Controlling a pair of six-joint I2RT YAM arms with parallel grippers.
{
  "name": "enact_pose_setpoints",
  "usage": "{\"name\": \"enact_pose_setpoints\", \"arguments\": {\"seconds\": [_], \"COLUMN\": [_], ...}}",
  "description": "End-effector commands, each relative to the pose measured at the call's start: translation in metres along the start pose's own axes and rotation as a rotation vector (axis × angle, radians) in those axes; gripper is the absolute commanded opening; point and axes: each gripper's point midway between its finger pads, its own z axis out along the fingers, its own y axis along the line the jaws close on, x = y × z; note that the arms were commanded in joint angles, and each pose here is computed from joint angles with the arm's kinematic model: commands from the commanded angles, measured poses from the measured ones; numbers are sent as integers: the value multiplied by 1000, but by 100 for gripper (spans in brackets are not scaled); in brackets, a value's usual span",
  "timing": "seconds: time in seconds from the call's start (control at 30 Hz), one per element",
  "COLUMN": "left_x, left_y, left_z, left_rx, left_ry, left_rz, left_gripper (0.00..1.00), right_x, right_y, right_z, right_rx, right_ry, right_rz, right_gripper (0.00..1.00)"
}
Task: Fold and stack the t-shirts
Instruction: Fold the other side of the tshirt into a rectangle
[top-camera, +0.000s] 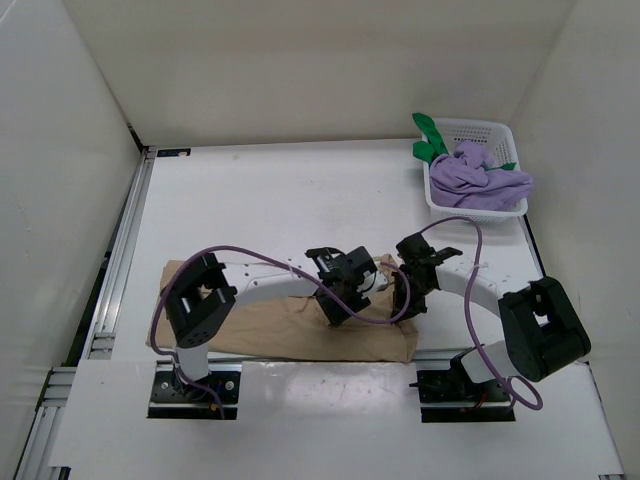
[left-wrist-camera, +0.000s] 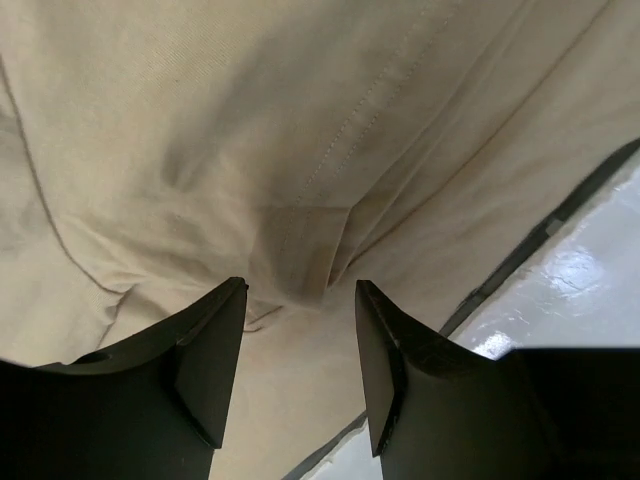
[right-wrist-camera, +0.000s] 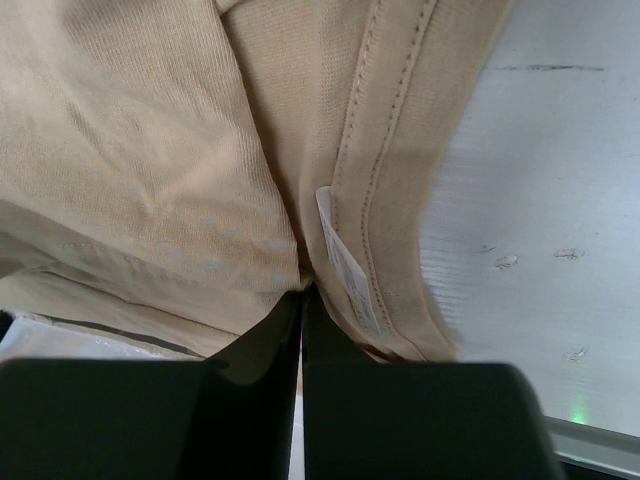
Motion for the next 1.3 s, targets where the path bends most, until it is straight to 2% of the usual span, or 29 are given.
{"name": "enact_pose_setpoints", "arguments": {"seconds": [0.0,0.3,0.43,0.47,0.5,0.93,1.27], "left_x": [-11,6,9,9,11,-9,-13], "left_y": [7,18,12,10,10,18,23], "left_z": [-4,14,14,14,13,-20,-55], "left_rx": [-34,-110,-93,-83,-83,-79,-38], "left_ry": [-23,46,58,58,68,19,2], "left_rz": [-3,6,15,14,14,-15,-56], "left_gripper": [57,40,26,16,10,10,10], "right_x": [-16,-17,-17,-17,-18,-27,12], "right_y": [7,8,8,8,9,9,5], "right_z": [-2,-3,-3,-3,-5,-41,-57], "right_rx": [-19,-29,-29,-29,-33,-3,-28], "right_ry": [-49,-64,-64,-64,-72,-171,-118], "right_rz": [-8,-13,-13,-13,-15,-25,-23], "right_gripper": [0,0,0,0,0,0,0]}}
